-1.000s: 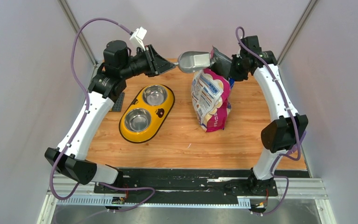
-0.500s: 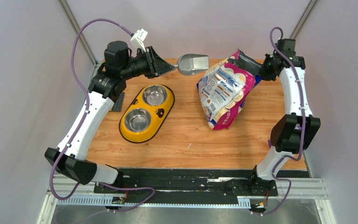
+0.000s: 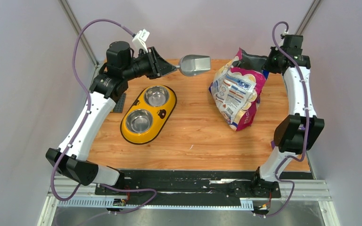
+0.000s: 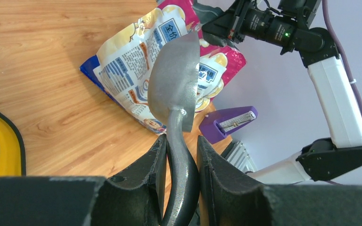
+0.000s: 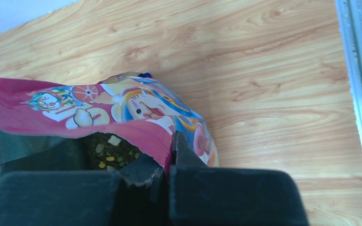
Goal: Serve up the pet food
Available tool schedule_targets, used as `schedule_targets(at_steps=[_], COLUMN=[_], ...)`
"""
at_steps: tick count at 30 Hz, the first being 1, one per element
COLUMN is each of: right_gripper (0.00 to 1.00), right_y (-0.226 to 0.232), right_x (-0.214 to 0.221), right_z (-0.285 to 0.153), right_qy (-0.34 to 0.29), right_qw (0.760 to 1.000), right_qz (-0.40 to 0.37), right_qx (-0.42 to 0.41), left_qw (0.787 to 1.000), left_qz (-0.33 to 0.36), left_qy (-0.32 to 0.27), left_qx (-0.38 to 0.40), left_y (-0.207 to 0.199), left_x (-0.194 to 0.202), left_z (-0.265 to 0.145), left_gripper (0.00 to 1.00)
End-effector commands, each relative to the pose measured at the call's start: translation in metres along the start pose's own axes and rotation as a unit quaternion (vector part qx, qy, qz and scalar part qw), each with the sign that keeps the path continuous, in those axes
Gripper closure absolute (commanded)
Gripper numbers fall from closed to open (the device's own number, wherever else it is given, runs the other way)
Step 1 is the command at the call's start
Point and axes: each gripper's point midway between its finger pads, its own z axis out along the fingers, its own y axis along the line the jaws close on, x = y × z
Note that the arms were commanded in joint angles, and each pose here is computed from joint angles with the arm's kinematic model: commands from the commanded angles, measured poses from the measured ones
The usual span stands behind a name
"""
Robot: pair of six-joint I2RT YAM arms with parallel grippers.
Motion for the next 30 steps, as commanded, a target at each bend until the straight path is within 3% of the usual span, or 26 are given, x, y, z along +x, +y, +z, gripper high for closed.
schedule_targets(at_steps=[1,12,19,30], right_gripper=[1.00,1.00,1.00,1.00], right_y=[0.065,0.175,0.216,0.249], right_x=[-0.005,0.070,0.145,0.209], right_z=[-0.024,-0.066,-0.044,-0.026], right_qy=[-0.050,-0.072,-0.006,0.066], right_qw=[0.997,0.990,0.991,0.986], right_qz=[-0.040,-0.117,-0.135,-0.146], right_qx=[-0.050,0.023,0.004,-0.053], left_qw=[0.998,0.994,0.986,0.985], left_qz=[0.040,0.071,0.072,0.039], left_qy=[-0.045,-0.083,-0.116,-0.075], left_qx=[0.028,-0.025,-0.094,-0.151], left_y=[-0.026,-0.025,-0.007,0.030], left_x=[-0.030,-0.033,-0.020,0.027], left_z=[-0.011,-0.047,-0.086,-0.098], left_gripper=[1.00,1.00,1.00,1.00])
